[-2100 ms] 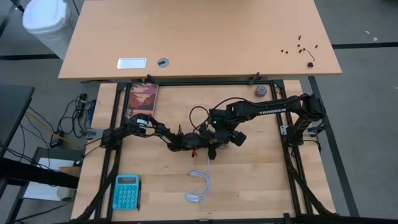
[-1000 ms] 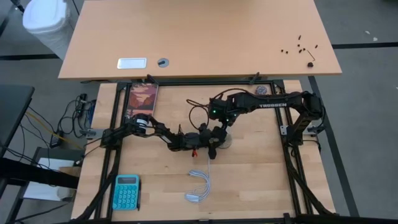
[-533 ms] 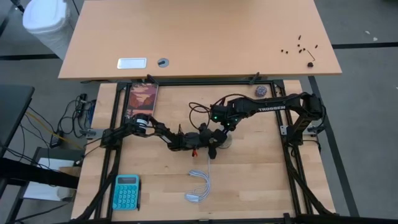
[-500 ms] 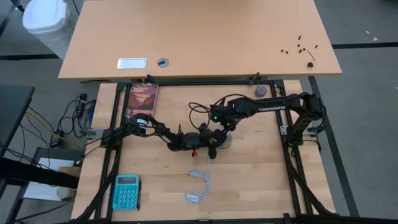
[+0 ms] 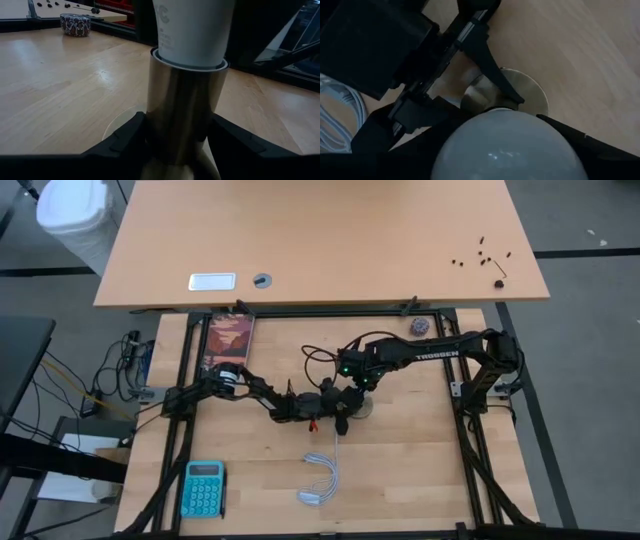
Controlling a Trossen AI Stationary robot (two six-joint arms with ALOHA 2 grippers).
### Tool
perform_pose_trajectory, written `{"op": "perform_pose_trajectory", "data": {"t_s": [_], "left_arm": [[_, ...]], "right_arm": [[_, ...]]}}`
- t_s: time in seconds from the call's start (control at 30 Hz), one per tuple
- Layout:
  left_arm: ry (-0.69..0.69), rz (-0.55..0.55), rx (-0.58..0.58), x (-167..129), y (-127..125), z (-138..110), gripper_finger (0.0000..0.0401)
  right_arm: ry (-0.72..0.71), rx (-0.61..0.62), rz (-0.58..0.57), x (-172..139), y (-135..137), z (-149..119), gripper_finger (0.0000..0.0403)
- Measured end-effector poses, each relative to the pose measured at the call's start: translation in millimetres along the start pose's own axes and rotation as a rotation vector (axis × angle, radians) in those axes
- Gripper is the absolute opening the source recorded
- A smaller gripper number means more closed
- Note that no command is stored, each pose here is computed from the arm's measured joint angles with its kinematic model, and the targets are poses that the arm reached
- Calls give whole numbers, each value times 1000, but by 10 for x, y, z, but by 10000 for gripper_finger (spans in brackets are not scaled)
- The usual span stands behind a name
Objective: Screw lightbulb
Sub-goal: Remove the lightbulb on the desk lamp
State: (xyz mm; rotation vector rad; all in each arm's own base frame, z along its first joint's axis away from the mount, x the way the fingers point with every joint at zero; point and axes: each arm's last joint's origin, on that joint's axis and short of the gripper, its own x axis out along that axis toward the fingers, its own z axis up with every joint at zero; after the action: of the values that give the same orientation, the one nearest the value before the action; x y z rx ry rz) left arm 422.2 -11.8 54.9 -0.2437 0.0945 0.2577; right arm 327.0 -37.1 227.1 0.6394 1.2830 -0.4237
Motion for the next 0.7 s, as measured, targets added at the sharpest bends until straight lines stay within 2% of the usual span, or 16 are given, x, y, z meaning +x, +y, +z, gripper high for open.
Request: {"op": "perform_pose_trajectory", "data": {"t_s": [0.13,0.3,0.43,0.7], "left_arm": [[0,0,0,0,0,-1,198],[0,0,0,0,0,-1,198],[0,0,0,-1,1,-2,198],[0,1,0,-2,2,-2,198]], "right_arm": [[9,-44,11,-1,-16,9,247],[38,-159,54,-5,-62,31,265],[48,-348,72,-5,-73,28,281],[22,-694,89,-3,-43,27,257]]}}
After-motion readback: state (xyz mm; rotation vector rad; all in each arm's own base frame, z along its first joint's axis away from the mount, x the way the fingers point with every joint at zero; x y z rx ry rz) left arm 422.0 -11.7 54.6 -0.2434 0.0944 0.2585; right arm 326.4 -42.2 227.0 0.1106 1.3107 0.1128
